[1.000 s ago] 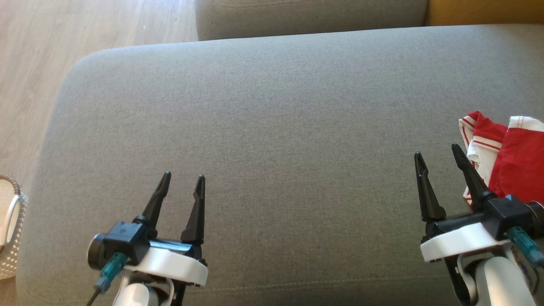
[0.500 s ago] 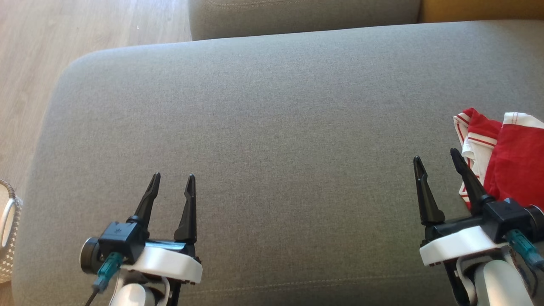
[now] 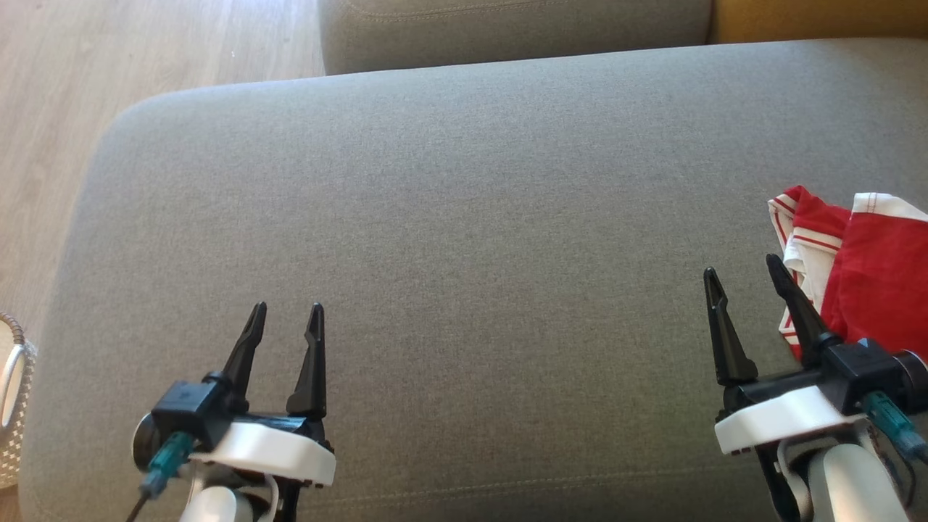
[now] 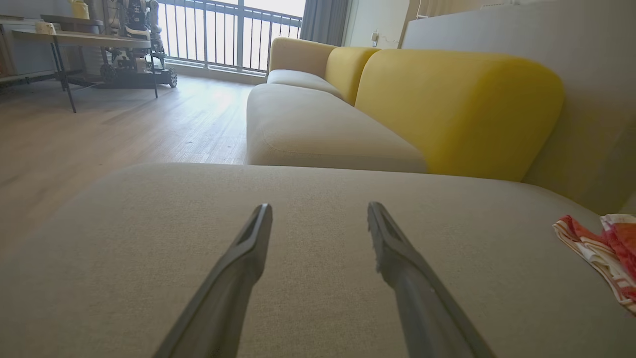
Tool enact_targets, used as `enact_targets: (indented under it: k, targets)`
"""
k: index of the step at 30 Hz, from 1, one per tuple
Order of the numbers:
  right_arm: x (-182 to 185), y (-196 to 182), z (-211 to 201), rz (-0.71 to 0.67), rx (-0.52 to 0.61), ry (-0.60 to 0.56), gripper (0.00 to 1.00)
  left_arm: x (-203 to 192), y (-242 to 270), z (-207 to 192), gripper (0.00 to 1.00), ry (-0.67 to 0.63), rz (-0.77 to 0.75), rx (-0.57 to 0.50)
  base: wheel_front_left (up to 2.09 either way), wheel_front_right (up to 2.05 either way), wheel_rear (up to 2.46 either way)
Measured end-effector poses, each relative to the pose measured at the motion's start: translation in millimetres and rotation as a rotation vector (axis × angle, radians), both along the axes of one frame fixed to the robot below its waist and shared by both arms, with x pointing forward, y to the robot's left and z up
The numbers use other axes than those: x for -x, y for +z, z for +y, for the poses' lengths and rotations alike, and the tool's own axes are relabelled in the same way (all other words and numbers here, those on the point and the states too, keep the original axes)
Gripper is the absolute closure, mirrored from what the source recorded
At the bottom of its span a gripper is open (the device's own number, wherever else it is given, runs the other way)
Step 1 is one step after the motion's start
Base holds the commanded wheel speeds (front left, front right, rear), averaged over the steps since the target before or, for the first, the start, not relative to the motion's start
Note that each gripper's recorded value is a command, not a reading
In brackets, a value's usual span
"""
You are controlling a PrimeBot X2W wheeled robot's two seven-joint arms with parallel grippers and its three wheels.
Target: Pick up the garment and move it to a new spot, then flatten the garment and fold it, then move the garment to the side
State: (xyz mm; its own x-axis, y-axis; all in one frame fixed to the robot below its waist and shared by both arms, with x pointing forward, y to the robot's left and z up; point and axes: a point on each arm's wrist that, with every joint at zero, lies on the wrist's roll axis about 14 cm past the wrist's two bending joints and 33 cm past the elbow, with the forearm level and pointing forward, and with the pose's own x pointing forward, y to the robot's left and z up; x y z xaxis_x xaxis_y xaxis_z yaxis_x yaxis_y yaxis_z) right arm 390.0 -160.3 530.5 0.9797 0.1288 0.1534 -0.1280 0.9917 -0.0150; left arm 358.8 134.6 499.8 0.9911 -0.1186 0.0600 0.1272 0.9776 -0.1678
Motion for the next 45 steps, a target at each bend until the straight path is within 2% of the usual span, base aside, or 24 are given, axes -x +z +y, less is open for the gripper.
enact_targets:
  k: [4,23,24,31,45]
  targets:
    - [0.2,-0.6,-0.7,0.002,-0.001,-0.002,0.00,-0.6,1.9,-1.6,0.00,-0.016,-0.004,0.040,0.00,0.00,0.00]
    - [-2.8,-6.7,1.4,0.019,-0.002,0.004,0.00,-0.9,-7.0,0.7,0.00,-0.014,0.026,0.070,0.00,0.00,0.00]
    - [-2.8,-8.0,1.8,0.023,-0.001,0.005,1.00,-0.7,-8.7,0.9,1.00,-0.012,0.032,0.076,0.00,0.00,0.00]
    - [10.8,-48.5,-1.3,0.156,-0.026,-0.006,1.00,17.8,-48.8,1.9,1.00,0.000,0.170,0.092,0.00,0.00,0.00]
    - [12.0,-49.1,-8.7,0.181,-0.195,-0.038,1.00,16.2,-50.7,6.5,1.00,0.032,0.203,0.230,0.00,0.00,0.00]
